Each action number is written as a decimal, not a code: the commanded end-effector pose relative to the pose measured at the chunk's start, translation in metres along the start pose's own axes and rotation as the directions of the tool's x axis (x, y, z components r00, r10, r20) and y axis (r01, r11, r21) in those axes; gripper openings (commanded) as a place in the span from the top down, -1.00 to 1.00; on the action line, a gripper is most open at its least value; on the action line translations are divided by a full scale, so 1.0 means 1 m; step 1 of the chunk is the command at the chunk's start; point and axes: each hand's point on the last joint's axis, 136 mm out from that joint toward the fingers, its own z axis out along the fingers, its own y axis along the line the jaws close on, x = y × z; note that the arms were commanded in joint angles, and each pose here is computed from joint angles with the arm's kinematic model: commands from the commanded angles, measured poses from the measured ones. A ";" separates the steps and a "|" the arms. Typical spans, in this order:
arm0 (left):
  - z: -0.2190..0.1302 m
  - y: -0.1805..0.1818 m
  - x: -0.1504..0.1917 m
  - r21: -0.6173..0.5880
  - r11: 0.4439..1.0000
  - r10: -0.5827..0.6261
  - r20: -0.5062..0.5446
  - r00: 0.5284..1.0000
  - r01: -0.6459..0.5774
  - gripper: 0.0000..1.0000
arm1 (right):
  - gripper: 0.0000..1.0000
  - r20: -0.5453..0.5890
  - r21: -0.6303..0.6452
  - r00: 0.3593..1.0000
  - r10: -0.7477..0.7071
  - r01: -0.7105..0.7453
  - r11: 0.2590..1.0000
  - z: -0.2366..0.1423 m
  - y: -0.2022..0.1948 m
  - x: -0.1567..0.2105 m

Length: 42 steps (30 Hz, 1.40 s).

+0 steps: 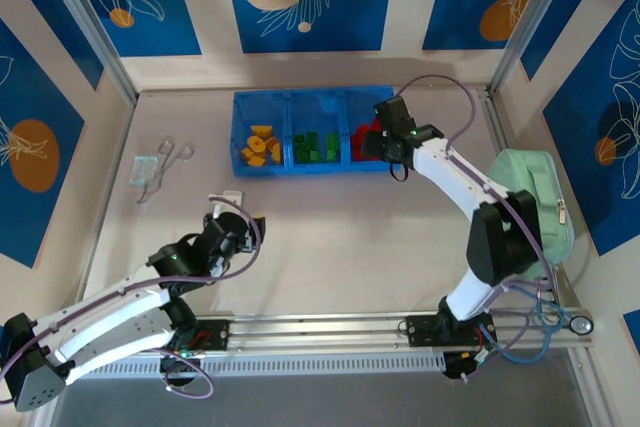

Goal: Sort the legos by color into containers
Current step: Place the lego in the container, then reset both arms

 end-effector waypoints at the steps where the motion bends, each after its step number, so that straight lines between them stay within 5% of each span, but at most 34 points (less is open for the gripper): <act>1: -0.009 0.007 -0.020 -0.047 0.999 0.023 0.062 0.998 -0.021 -0.58 | -0.51 0.096 -0.072 0.995 0.018 -0.011 0.997 -0.025 0.004 -0.009; 9: -0.014 0.024 -0.027 -0.128 0.991 0.043 0.103 0.994 -0.029 -0.63 | -0.76 0.292 -0.165 0.956 0.016 0.034 0.986 -0.078 -0.008 0.004; 10: -0.015 0.028 -0.027 -0.151 0.988 0.050 0.107 0.993 -0.033 -0.63 | -1.00 0.318 -0.167 0.948 0.027 0.028 0.986 -0.083 -0.013 0.007; 23: -0.032 0.072 -0.037 -0.372 0.922 0.191 0.207 0.960 -0.103 -0.78 | -0.99 0.453 0.035 0.886 -0.095 0.089 0.995 -0.088 -0.066 0.061; 26: -0.038 0.087 -0.035 -0.436 0.896 0.199 0.230 0.953 -0.082 -1.00 | -0.98 0.463 0.068 0.878 -0.120 0.100 0.993 -0.090 -0.072 0.067; 42: -0.053 0.120 -0.030 -0.632 0.768 0.311 0.232 0.922 -0.100 -1.00 | -0.99 0.418 0.220 0.906 -0.066 -0.031 0.975 -0.097 -0.131 0.114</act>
